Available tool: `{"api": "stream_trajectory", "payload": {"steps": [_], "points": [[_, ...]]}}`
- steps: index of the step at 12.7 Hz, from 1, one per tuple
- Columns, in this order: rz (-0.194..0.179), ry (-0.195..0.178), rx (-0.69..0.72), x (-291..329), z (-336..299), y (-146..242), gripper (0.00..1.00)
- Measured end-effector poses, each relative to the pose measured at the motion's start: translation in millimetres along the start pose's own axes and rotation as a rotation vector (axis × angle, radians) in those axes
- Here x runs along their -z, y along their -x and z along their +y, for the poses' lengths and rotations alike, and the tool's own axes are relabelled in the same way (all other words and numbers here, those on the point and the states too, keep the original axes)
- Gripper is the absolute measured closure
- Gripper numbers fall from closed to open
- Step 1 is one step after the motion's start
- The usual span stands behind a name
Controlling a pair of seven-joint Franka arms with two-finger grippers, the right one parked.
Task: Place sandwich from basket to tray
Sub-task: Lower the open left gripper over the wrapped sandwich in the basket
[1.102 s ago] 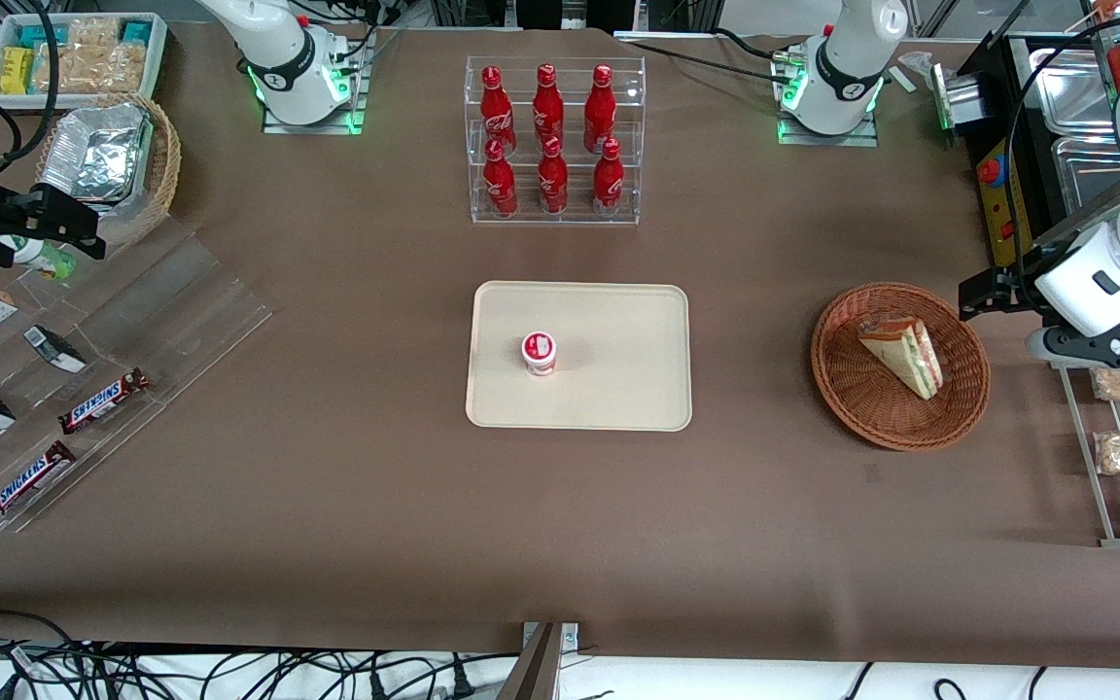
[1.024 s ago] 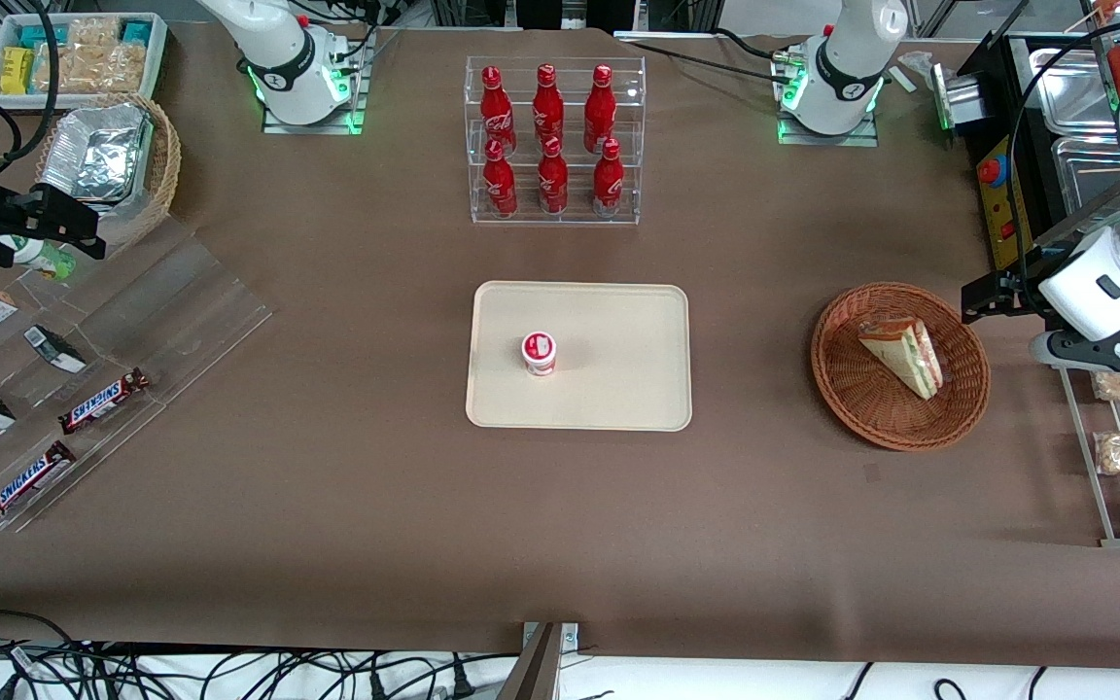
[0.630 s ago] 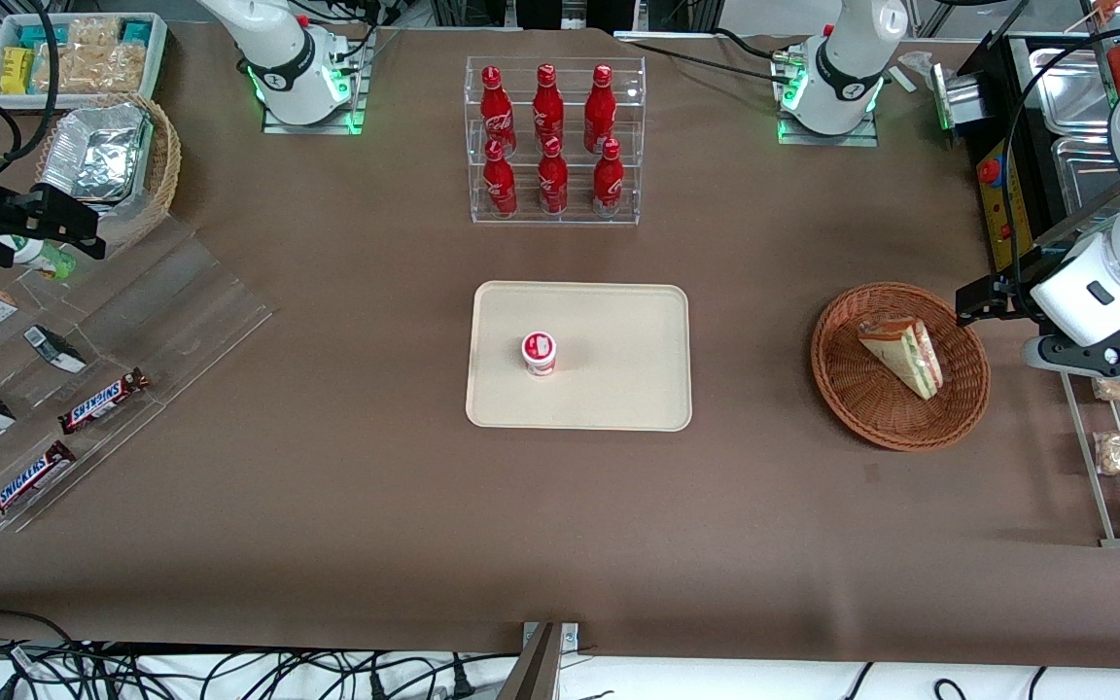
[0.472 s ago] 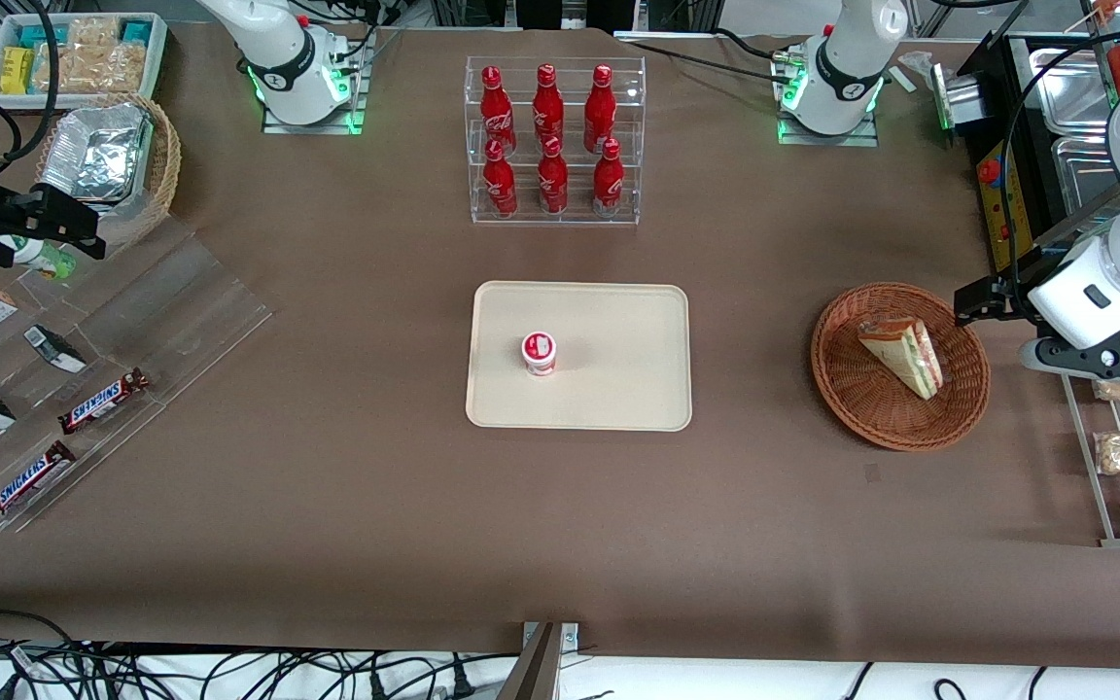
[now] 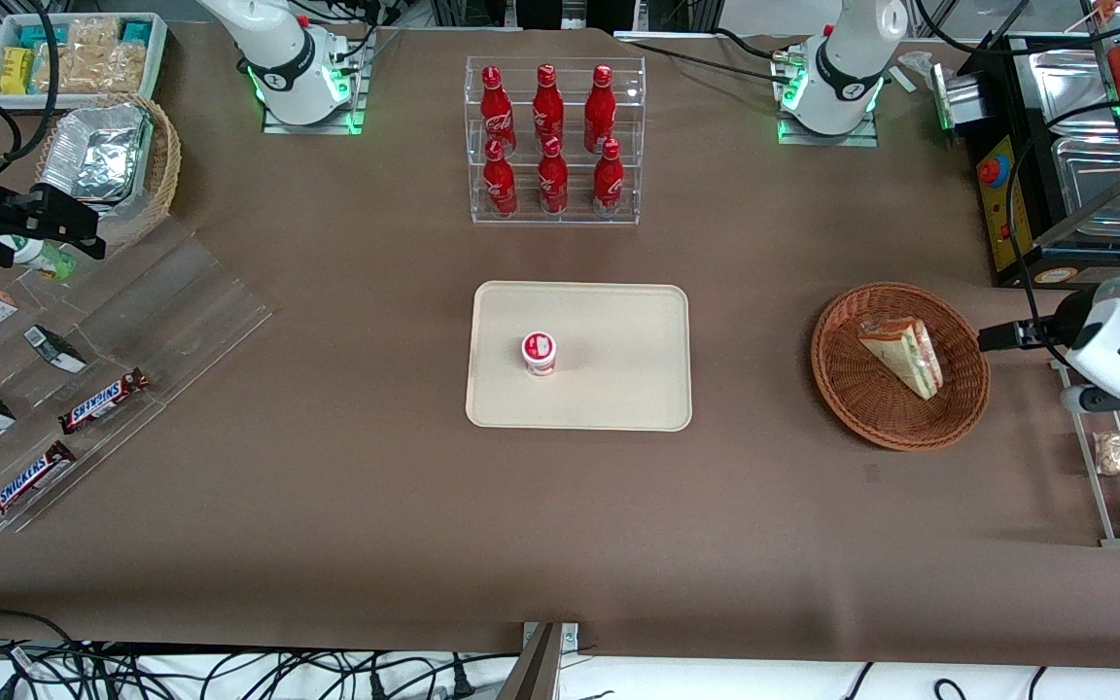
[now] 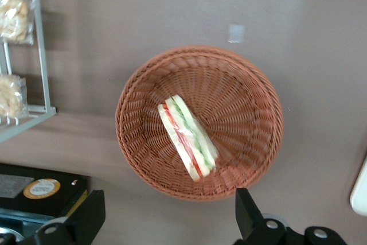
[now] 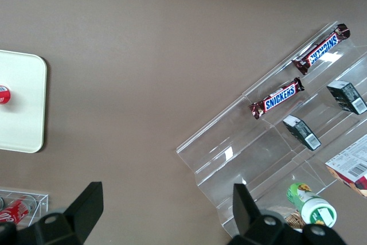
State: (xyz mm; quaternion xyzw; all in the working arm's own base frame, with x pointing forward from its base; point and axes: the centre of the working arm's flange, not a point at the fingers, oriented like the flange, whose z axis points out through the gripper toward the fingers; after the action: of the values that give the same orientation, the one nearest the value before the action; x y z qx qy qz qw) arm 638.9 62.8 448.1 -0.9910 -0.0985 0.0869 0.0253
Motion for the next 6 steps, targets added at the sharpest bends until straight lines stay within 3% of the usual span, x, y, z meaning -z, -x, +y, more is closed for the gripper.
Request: {"api": "stream_trajectory", "payload": {"steps": [6], "points": [[0.078,0.015,0.279,-106,-1,-3,0.0]]}}
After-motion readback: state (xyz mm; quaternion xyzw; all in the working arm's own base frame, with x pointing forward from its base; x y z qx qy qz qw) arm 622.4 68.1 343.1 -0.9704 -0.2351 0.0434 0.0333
